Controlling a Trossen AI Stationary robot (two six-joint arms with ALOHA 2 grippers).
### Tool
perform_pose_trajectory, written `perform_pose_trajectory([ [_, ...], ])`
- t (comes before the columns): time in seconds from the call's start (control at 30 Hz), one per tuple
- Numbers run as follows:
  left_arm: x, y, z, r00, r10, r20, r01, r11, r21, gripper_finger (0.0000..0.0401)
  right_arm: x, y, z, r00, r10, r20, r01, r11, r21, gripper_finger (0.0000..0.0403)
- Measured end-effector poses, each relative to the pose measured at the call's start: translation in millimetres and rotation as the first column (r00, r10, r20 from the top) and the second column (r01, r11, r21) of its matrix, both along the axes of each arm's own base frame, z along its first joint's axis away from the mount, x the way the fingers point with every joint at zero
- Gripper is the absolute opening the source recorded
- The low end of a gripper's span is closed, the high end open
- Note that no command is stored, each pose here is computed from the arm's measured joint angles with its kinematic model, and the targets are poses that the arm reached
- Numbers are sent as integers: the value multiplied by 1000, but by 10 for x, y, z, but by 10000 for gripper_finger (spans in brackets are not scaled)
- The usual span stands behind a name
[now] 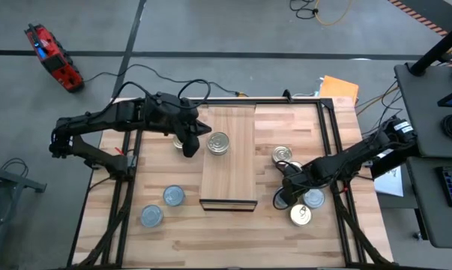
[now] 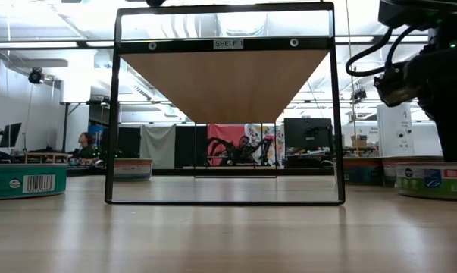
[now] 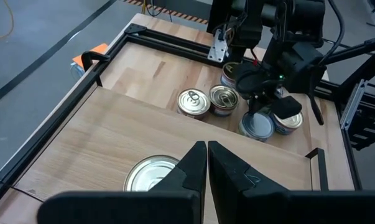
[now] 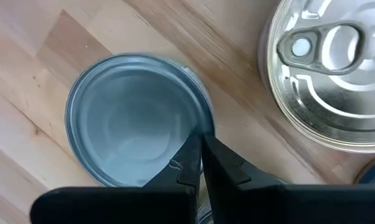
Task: Stack canned seafood by type on shelf
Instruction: Put the green tuna can on the shelf
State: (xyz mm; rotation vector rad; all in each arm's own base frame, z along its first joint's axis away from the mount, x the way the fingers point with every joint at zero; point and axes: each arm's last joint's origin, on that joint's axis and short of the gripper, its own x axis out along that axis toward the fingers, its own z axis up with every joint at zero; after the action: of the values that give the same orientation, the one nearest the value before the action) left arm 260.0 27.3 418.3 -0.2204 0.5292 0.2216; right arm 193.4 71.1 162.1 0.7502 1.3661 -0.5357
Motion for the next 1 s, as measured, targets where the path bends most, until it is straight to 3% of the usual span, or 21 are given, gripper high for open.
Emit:
perform_pose_trajectory([
  [0.23,0,0,3,1000,0,1,0,1000,0,0,9,-2,49,1000,3,8,-3,1000,1,12],
  [1.0,0,0,12,1000,1,9,-1,1000,1,0,-68,-76,-172,997,54,-47,-55,998,-30,12],
])
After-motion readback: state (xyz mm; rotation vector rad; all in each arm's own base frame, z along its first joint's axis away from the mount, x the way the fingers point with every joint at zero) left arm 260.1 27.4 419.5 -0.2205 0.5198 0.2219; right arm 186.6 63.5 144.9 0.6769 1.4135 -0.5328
